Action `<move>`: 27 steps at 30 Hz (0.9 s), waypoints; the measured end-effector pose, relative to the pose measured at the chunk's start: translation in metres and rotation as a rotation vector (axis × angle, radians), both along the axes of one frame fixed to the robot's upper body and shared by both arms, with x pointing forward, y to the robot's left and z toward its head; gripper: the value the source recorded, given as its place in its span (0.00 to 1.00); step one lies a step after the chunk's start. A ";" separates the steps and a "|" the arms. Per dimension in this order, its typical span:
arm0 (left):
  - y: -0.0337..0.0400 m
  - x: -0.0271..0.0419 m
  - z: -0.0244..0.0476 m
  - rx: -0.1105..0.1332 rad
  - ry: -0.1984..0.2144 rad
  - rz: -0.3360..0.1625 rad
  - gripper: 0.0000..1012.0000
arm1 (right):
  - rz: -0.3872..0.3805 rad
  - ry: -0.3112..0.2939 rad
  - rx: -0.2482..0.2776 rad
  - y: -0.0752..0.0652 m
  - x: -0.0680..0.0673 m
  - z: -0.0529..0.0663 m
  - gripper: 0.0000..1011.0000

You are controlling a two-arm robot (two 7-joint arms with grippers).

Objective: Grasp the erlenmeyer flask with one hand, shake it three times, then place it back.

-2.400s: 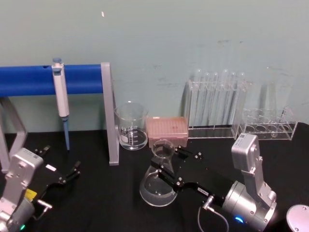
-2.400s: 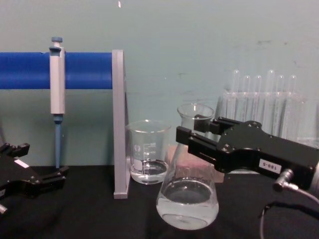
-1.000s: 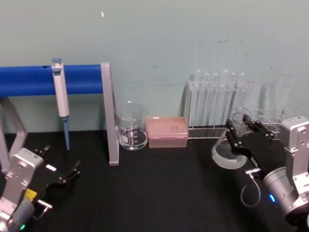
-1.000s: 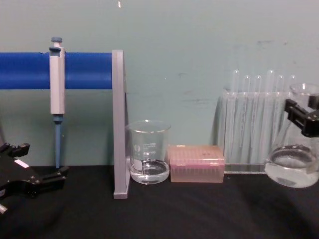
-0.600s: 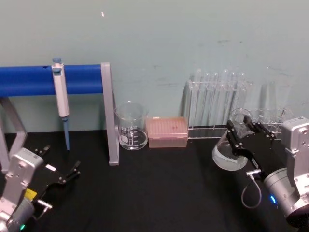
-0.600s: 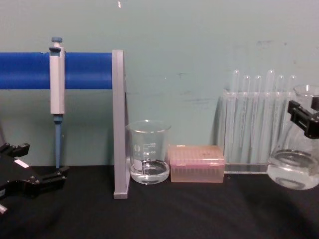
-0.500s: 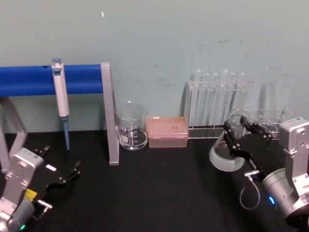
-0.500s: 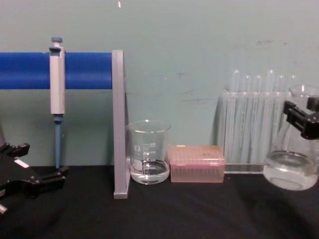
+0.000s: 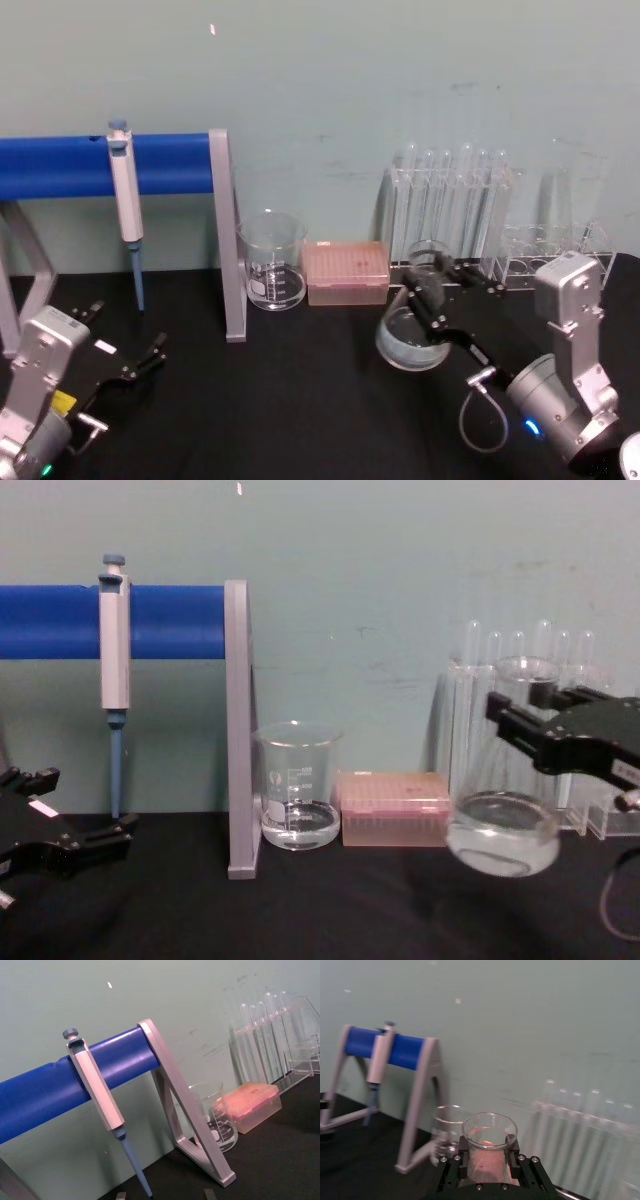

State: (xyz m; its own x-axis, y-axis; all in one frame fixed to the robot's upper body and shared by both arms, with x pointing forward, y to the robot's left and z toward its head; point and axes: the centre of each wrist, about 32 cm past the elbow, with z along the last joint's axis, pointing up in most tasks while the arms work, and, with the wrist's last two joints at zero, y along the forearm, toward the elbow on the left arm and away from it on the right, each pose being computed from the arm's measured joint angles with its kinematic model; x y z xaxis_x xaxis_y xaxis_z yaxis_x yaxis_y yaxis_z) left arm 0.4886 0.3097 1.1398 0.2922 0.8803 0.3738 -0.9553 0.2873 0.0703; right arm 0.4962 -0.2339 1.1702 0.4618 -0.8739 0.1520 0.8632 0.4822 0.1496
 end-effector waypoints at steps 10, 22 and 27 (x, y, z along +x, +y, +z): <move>0.0000 0.0000 0.0000 0.000 0.000 0.000 0.99 | 0.150 0.002 0.000 0.009 0.002 0.001 0.45; 0.0000 0.0000 0.0000 0.000 0.000 0.000 0.99 | 0.281 0.012 0.008 0.016 0.007 0.000 0.45; 0.0000 0.0000 0.0000 0.000 0.000 0.000 0.99 | 0.289 0.012 0.009 0.017 0.008 0.000 0.45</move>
State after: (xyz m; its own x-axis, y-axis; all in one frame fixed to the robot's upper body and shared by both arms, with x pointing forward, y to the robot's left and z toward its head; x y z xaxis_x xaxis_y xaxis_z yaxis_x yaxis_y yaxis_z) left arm 0.4886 0.3097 1.1398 0.2922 0.8803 0.3738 -0.9553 0.2873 0.0703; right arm 0.5042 -0.2170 1.1702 0.6937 -0.7070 0.1375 0.6919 0.7072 0.1455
